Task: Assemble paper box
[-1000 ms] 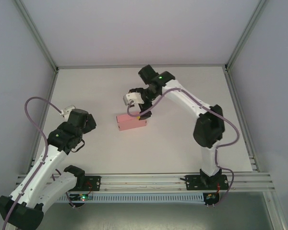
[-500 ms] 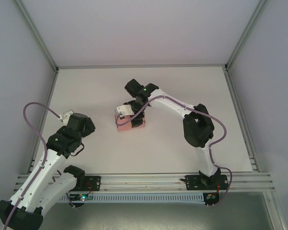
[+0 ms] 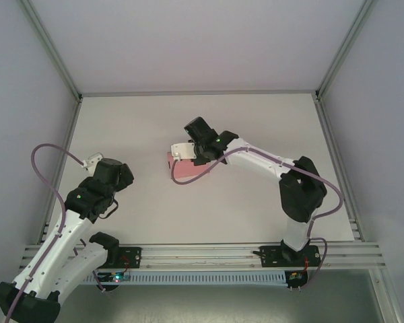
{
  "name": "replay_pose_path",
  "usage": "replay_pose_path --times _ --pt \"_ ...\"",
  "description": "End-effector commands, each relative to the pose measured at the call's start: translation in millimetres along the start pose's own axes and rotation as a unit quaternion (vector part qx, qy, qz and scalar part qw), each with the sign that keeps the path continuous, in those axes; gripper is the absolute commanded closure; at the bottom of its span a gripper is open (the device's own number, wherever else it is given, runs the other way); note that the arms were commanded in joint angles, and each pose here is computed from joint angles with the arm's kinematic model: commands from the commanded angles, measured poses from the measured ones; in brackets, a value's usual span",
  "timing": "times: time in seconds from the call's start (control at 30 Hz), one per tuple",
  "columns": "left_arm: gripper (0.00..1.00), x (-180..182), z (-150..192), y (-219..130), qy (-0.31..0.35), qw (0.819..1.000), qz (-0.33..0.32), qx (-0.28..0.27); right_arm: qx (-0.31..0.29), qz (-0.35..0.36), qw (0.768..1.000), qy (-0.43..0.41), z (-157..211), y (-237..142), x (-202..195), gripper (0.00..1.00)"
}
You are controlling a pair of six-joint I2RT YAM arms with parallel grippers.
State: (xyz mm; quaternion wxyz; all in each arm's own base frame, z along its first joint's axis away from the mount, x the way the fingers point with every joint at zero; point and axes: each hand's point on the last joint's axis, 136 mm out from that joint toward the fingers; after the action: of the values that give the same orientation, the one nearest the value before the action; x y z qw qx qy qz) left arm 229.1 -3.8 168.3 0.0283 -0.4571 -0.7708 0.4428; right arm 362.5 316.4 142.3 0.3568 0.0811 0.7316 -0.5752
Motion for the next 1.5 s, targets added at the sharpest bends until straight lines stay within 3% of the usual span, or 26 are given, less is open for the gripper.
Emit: replay_pose_path --times 0.0,0.07,0.2,0.23,0.27,0.4,0.47,0.63,0.7,0.83,0.93,1.13,1.3,1.47 --pt "0.00 -4 -7 2 0.001 1.000 0.004 -0.016 0.057 0.037 0.997 0.032 31 3 -12 0.67" --pt "0.00 -6 -6 3 0.003 1.000 0.007 -0.012 0.013 -0.013 0.999 0.046 23 4 5 0.63" --pt "0.00 -13 -3 5 0.002 1.000 0.016 0.000 -0.083 -0.038 0.993 0.077 -5 -12 10 0.53" --pt "0.00 -18 0 8 -0.001 1.000 0.026 0.007 -0.110 -0.041 0.990 0.079 -11 -15 11 0.45" --pt "0.00 -28 4 11 -0.004 0.999 0.047 0.016 -0.131 -0.037 0.987 0.090 -12 -16 7 0.29" --pt "0.00 -88 29 24 0.005 0.981 0.173 0.089 -0.193 -0.076 0.965 0.159 0 -18 -9 0.02" --pt "0.00 -115 45 35 0.010 0.967 0.217 0.135 -0.209 -0.087 0.954 0.195 9 -15 -24 0.02" --pt "0.00 -149 81 75 0.018 0.941 0.231 0.246 -0.194 -0.086 0.937 0.279 30 6 -43 0.02" --pt "0.00 -159 87 86 0.017 0.930 0.251 0.269 -0.184 -0.087 0.937 0.285 34 13 -39 0.02" --pt "0.00 -172 74 108 0.008 0.920 0.292 0.261 -0.174 -0.099 0.930 0.307 42 21 -29 0.02" --pt "0.00 -182 77 119 0.038 0.909 0.314 0.273 -0.171 -0.109 0.920 0.336 49 28 -27 0.02" --pt "0.16 -195 109 121 0.090 0.856 0.364 0.355 -0.171 -0.114 0.902 0.379 63 37 -41 0.02" --pt "0.23 -168 127 141 0.126 0.881 0.278 0.361 -0.179 -0.131 0.895 0.387 61 38 -48 0.02" --pt "0.44 -165 149 150 0.134 0.871 0.264 0.392 -0.180 -0.142 0.892 0.388 59 43 -47 0.02"
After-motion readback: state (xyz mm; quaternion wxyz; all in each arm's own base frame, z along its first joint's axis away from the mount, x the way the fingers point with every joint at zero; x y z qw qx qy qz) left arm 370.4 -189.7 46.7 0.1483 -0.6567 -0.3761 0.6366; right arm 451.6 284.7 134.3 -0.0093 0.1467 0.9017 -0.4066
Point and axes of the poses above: each hand's point on the last joint's axis, 136 mm out from that joint toward the fingers, its own y axis out along the fingers, its own x axis along the line the jaws close on, z = x × y, and after that the axes turned 14 degrees about -y, right-handed
